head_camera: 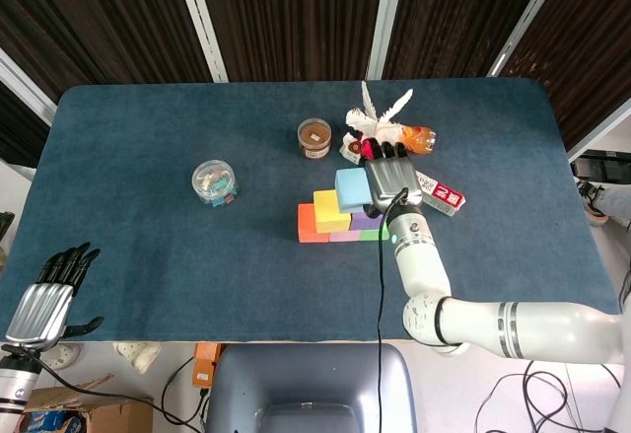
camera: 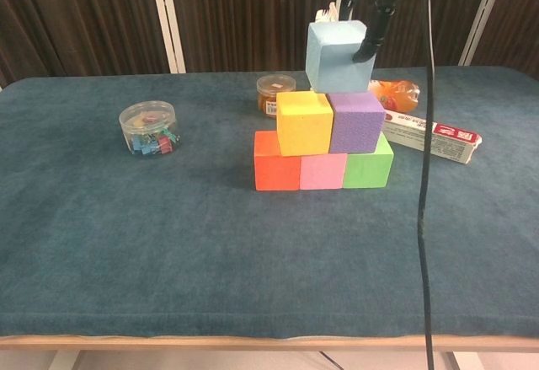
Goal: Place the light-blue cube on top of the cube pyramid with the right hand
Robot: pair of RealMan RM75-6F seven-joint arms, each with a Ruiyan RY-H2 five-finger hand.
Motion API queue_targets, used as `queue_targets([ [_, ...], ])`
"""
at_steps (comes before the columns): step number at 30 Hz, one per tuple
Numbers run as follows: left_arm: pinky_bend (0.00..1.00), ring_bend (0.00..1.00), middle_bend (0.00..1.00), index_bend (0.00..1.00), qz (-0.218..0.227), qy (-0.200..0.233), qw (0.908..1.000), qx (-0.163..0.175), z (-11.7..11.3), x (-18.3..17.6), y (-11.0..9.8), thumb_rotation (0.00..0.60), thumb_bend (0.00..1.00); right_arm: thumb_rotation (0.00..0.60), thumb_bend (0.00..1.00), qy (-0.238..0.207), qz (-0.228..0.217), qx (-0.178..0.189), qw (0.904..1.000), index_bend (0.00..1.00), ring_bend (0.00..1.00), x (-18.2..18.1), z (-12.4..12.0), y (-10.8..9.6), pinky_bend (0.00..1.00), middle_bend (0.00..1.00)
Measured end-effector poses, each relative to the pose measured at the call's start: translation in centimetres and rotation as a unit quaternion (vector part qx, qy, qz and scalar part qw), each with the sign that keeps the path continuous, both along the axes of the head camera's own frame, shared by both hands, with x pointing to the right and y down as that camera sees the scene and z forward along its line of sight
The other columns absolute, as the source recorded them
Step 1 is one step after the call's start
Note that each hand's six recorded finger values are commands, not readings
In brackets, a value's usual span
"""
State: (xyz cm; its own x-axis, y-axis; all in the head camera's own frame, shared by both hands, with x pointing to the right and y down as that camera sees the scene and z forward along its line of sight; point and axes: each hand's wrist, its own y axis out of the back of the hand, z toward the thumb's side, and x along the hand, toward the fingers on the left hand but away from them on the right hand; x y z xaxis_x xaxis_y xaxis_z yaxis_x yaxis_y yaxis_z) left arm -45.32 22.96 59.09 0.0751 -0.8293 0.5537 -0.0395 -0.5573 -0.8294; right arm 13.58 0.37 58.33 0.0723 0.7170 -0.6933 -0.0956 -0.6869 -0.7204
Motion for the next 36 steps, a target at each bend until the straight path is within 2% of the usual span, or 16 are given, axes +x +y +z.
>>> queue_targets([
  [16, 0.10, 0.00, 0.00, 0.00, 0.001, 0.003, 1.0000, 0.003, -0.3, 0.0, 0.1, 0.600, 0.06, 0.600, 0.23, -0.005, 0.013, -0.009, 0.9999, 0.40, 0.00, 0.1, 1.2, 0.4, 0.00, 0.00],
  [36, 0.10, 0.00, 0.00, 0.00, 0.003, 0.003, 1.0000, 0.002, -0.2, 0.0, 0.1, 0.600, 0.06, 0.600, 0.23, 0.005, 0.016, -0.014, 0.9997, 0.38, 0.00, 0.6, 1.3, 0.5, 0.00, 0.00],
])
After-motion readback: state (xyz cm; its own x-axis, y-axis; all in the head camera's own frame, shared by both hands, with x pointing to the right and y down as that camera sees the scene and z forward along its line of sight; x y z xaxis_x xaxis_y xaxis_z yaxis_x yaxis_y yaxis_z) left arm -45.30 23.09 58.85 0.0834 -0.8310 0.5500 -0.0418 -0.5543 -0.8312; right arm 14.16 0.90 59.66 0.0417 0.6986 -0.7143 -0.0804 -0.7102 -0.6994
